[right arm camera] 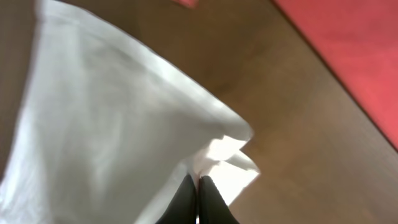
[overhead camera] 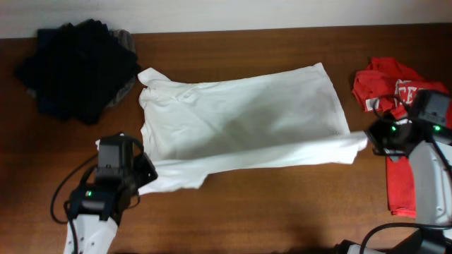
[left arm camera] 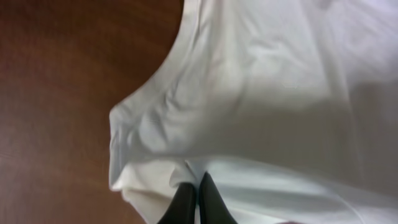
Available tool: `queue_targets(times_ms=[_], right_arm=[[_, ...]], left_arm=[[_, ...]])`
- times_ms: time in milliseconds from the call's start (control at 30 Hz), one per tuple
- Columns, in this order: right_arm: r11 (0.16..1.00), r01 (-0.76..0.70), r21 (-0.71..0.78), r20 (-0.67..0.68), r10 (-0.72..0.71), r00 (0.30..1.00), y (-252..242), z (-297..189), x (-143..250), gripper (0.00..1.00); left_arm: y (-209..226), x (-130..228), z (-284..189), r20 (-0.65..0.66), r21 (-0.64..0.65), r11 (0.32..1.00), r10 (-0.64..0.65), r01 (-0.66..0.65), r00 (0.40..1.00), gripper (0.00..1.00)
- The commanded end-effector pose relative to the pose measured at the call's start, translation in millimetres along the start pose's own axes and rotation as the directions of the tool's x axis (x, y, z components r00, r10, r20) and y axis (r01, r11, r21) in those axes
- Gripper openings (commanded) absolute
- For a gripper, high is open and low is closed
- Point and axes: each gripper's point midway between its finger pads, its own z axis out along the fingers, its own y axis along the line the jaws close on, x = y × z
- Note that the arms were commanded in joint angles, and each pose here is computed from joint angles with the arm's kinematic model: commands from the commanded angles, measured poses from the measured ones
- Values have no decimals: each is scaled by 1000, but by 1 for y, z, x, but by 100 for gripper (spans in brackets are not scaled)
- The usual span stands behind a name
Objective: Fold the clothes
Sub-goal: 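Lift the bottom hem with both grippers and fold it upward over the shirt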
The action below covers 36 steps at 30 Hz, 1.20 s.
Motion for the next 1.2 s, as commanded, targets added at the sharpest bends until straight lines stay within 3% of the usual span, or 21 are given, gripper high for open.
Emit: queue_targets(times_ms=[0,133,400,767,1167], right_arm=[[997,74,-24,59,-73,996,24,-4,-7,4],[997,74,37,61,-77,995,16,6,-8,4],[997,73,25,80,-75,994,22,28,-21,4],[997,64,40,31,-65,997,20,72,-20,4],[986,164,6,78,-164,983,57,81,-12,4]], left_arm=[[0,-18,15,36,-45,999,-5,7,999,1],[-1,-19,39,-2,-68,998,-3,3,1000,1],[-14,-36,79,24,-53,999,-4,5,1000,1],[-12,-51,102,77,-87,996,-4,10,997,1],[-15,-68,102,153,-82,996,-9,21,988,1]])
